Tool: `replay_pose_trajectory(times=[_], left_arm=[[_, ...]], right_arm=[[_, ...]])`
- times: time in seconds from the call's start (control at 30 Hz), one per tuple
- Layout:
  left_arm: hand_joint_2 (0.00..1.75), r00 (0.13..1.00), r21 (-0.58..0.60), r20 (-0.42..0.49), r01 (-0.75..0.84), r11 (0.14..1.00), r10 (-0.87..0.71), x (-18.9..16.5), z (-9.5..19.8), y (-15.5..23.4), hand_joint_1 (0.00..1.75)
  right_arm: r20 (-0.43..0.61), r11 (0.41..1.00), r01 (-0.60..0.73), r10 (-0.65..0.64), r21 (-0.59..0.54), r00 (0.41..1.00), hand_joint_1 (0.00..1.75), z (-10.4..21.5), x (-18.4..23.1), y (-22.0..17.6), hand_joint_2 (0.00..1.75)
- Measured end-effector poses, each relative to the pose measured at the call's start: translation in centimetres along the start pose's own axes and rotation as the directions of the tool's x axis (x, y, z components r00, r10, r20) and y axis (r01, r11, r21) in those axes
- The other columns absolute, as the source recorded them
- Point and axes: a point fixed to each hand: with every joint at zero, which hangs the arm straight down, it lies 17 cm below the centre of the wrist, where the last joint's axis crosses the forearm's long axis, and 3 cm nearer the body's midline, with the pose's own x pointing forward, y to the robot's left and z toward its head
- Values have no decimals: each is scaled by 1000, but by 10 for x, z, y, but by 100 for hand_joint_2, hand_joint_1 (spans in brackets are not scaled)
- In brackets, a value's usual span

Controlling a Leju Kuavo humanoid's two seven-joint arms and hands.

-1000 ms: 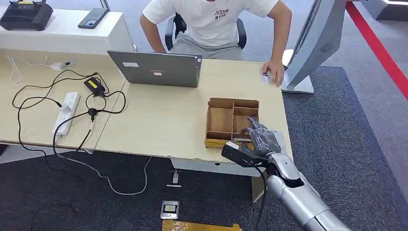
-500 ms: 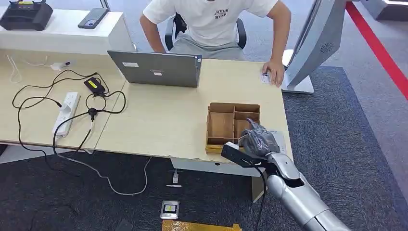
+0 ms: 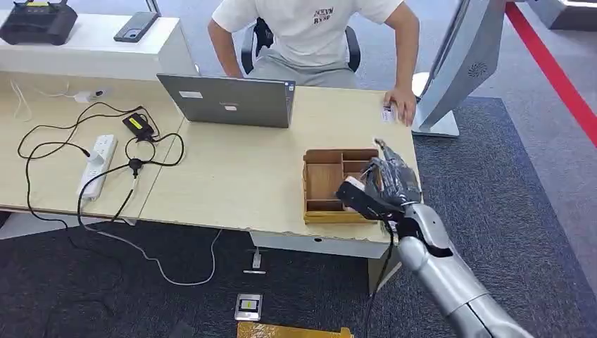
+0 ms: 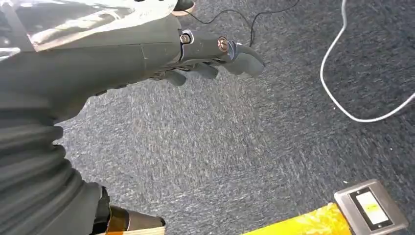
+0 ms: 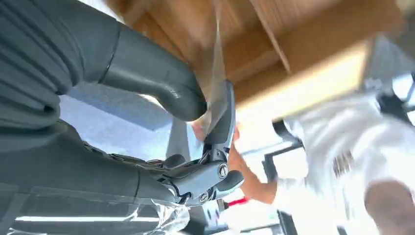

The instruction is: Pass the card to the sensor for recognition and then transmit it.

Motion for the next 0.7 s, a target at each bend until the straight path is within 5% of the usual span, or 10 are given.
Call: replay_pose_trajectory(times=[0.27,0.7], left_arm=[[175,1000,-1,14,10,1000,-10,5,-2,1,0],[175,993,-33,81,86,996,-83,40,-16,7,0]], right_arm=[[11,988,-6,8,-156,1000,175,-28,-7,-87,175],[159,973,-65,101,-220,982,175,-85,23,-178,175]])
